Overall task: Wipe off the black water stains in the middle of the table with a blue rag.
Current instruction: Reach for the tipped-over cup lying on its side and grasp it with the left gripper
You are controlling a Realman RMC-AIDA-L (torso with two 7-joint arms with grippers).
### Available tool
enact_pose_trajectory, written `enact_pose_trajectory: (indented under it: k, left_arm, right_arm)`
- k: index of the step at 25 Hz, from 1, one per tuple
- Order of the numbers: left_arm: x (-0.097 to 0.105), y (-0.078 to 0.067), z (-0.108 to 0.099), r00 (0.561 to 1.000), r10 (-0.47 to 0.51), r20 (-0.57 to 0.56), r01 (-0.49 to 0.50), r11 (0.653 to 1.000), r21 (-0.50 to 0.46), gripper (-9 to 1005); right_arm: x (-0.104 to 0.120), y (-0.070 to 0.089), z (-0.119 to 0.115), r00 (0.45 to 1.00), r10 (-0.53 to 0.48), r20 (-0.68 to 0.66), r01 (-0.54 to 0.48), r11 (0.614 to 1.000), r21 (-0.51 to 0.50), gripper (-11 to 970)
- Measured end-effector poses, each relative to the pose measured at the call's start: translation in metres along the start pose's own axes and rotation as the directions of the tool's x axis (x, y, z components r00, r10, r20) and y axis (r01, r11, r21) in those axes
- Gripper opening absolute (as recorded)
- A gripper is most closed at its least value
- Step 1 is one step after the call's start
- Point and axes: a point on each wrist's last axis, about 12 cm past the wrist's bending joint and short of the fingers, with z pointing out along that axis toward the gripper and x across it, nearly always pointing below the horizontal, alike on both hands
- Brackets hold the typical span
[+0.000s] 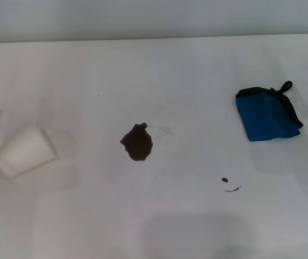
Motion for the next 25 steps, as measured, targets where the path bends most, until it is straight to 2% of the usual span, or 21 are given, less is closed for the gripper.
enact_pose_trajectory:
  k: [3,7,14,17,21,25]
  left_arm:
    - [-0.001,-0.004,-0.004,1.000,0.002,0.014,-0.002,0.999,0.054,876]
    - [-0.003,-0.002,-0.006,0.999,-0.049,0.022,0.046,0.993,0.112,876]
    - [-0.015,0.020,-0.010,0.991,-0.129,0.026,0.119,0.961,0.250,875]
    - [-0.024,0.034,-0.011,0.986,-0.166,0.010,0.156,0.943,0.295,875]
    - [-0.031,0.044,-0.009,0.983,-0.184,-0.014,0.178,0.929,0.326,875]
    - [-0.053,0.062,0.001,0.976,-0.199,-0.084,0.216,0.896,0.389,875]
  right_arm:
    - [-0.001,0.000,0.001,1.000,-0.001,0.001,0.001,1.000,-0.001,849]
    - [-0.002,-0.001,0.002,1.000,-0.005,0.003,0.005,1.000,-0.002,848]
    - [-0.002,-0.001,0.003,1.000,-0.008,0.005,0.008,1.000,-0.003,847]
    - [-0.003,-0.001,0.004,1.000,-0.008,0.006,0.008,1.000,-0.004,847]
    - [-0.003,-0.001,0.004,1.000,-0.010,0.006,0.010,1.000,-0.004,846]
    - [-0.003,-0.001,0.004,1.000,-0.013,0.002,0.013,1.000,-0.002,846]
